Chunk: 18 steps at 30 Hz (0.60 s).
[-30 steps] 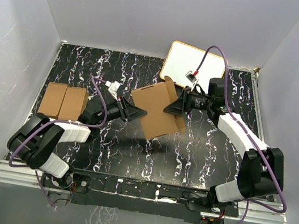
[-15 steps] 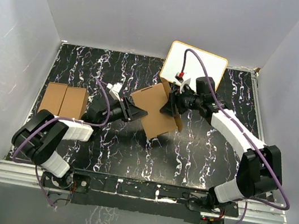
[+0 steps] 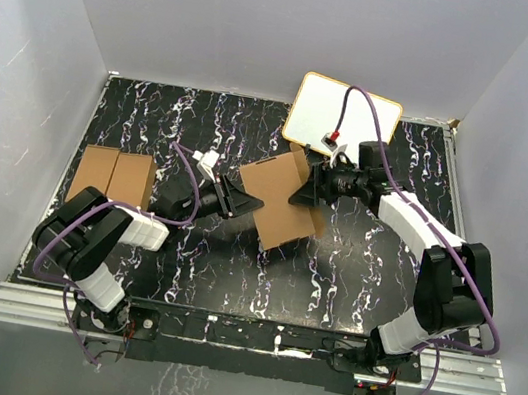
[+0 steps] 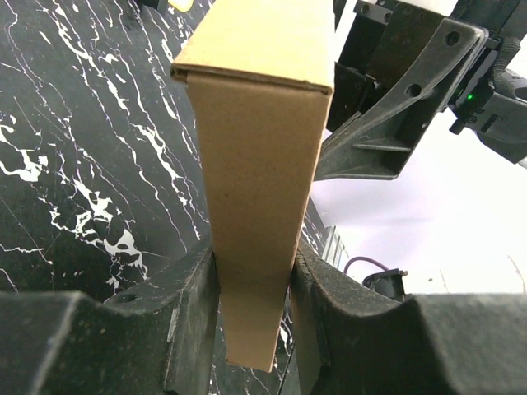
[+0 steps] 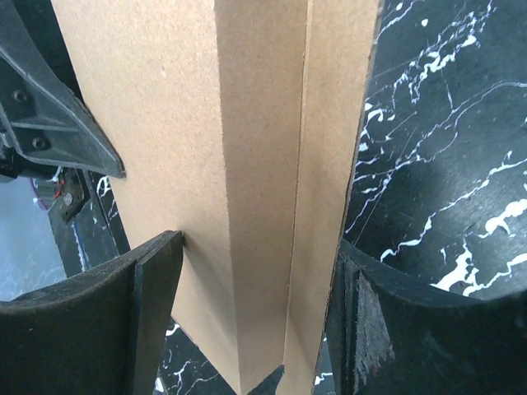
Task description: Fold the paper box
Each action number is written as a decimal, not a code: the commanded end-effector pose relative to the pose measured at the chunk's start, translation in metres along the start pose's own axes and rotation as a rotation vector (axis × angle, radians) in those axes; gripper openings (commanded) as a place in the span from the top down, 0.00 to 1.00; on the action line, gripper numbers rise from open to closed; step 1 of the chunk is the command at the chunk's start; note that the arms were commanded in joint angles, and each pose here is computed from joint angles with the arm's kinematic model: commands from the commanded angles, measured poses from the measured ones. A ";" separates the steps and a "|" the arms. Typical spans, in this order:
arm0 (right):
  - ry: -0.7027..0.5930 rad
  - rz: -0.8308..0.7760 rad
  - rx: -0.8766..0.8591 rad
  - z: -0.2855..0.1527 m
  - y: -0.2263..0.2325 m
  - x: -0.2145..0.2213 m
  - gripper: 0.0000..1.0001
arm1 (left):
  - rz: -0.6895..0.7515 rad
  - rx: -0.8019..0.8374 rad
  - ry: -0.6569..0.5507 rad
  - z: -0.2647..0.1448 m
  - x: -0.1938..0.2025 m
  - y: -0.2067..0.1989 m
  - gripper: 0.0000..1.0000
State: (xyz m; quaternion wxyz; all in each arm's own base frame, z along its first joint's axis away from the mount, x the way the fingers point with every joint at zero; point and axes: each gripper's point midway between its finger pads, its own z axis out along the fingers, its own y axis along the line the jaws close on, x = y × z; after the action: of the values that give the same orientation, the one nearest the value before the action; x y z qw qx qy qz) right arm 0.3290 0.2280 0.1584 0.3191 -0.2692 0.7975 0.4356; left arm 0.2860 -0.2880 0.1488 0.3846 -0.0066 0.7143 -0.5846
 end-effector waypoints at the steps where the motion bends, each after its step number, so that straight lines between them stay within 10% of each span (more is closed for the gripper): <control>1: -0.052 -0.077 -0.028 -0.002 0.008 -0.012 0.31 | 0.031 0.064 -0.023 0.001 -0.008 -0.017 0.98; 18: -0.136 -0.022 -0.083 -0.028 0.004 -0.020 0.28 | 0.025 0.064 -0.004 0.001 -0.005 -0.017 1.00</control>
State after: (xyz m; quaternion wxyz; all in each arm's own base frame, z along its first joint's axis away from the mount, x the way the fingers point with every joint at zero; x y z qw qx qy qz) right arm 0.3334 0.2056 0.1634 0.3323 -0.2386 0.7853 0.4647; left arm 0.2845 -0.2885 0.1473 0.3798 -0.0053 0.7164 -0.5852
